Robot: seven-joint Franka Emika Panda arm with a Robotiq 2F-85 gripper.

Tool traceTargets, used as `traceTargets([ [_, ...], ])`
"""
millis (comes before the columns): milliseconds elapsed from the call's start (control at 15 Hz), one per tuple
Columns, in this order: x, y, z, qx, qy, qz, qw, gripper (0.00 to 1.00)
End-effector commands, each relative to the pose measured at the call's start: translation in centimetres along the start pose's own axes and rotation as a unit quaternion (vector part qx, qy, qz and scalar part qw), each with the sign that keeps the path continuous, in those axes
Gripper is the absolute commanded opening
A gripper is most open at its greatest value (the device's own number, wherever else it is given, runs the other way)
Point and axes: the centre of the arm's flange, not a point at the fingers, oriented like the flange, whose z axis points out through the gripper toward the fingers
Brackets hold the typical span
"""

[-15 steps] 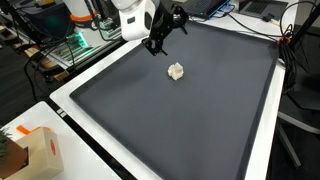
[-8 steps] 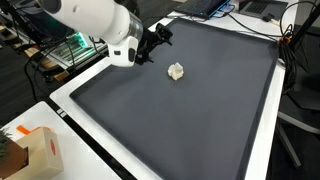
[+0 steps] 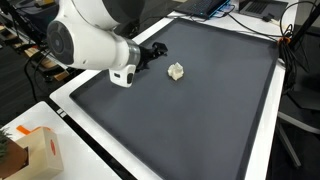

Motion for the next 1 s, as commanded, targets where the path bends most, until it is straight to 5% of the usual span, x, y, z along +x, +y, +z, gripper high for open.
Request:
traceTargets([
  [0,2.6,0.1,0.2,0.006,-0.019,0.055,0.9983,1.0],
  [467,6.0,-0.9,0.7,-0.019,-0.02,0.169,0.9853,1.0],
  [933,8.6,-2.4,1.3,-0.059,-0.018,0.269,0.9611,1.0],
])
